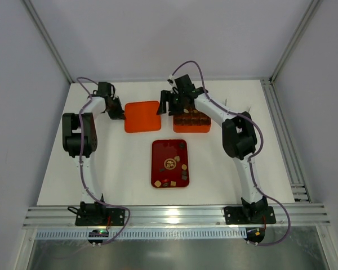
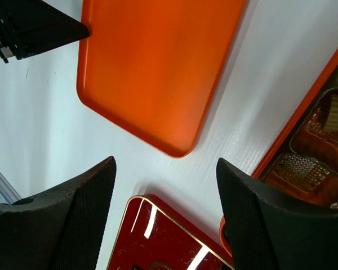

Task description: Pack the chocolate

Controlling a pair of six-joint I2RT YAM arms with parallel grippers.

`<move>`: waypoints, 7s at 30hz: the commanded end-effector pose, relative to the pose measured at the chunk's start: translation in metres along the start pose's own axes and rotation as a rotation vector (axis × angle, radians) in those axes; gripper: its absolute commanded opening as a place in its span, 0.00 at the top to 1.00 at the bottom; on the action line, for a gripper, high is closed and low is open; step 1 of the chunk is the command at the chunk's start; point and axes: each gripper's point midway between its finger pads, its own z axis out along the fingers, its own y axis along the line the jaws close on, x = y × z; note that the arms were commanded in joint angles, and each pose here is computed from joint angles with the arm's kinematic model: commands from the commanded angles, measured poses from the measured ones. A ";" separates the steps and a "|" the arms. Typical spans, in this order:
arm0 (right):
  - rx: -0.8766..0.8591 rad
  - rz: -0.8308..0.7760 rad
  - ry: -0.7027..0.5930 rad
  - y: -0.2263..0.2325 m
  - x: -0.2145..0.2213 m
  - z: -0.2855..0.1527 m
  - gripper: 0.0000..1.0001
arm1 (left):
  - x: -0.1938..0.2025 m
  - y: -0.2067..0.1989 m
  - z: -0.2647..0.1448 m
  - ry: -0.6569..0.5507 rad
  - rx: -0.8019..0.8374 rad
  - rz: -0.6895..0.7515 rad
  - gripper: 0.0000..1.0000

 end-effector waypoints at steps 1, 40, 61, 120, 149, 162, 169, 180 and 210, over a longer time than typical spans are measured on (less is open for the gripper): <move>-0.065 0.006 -0.004 0.020 -0.011 -0.001 0.27 | 0.045 0.017 0.013 0.164 -0.041 -0.053 1.00; 0.040 -0.012 0.076 0.003 0.020 0.052 0.28 | 0.038 -0.006 -0.078 0.146 0.287 -0.208 1.00; -0.245 0.105 0.036 0.076 -0.001 0.034 0.35 | 0.033 -0.023 -0.100 0.117 0.379 -0.219 1.00; -0.404 0.540 0.077 0.073 -0.016 -0.159 0.96 | 0.096 -0.245 -0.205 -0.651 -0.335 1.299 0.29; -0.407 0.523 -0.370 0.010 -0.071 -0.233 0.13 | 0.093 -0.293 -0.207 -0.722 -0.146 1.252 1.00; 0.031 0.443 -0.471 -0.115 -0.079 -0.235 0.12 | 0.080 -0.371 -0.213 -0.265 0.820 0.624 1.00; 0.184 0.449 -0.383 -0.161 -0.056 -0.204 0.15 | 0.069 -0.393 -0.184 -0.050 1.036 0.356 1.00; 0.176 0.495 -0.382 -0.178 -0.046 -0.182 0.21 | 0.059 -0.400 -0.135 0.069 1.227 0.059 1.00; 0.157 0.472 -0.330 -0.183 -0.049 -0.138 0.24 | 0.064 -0.352 -0.063 0.278 1.184 -0.079 1.00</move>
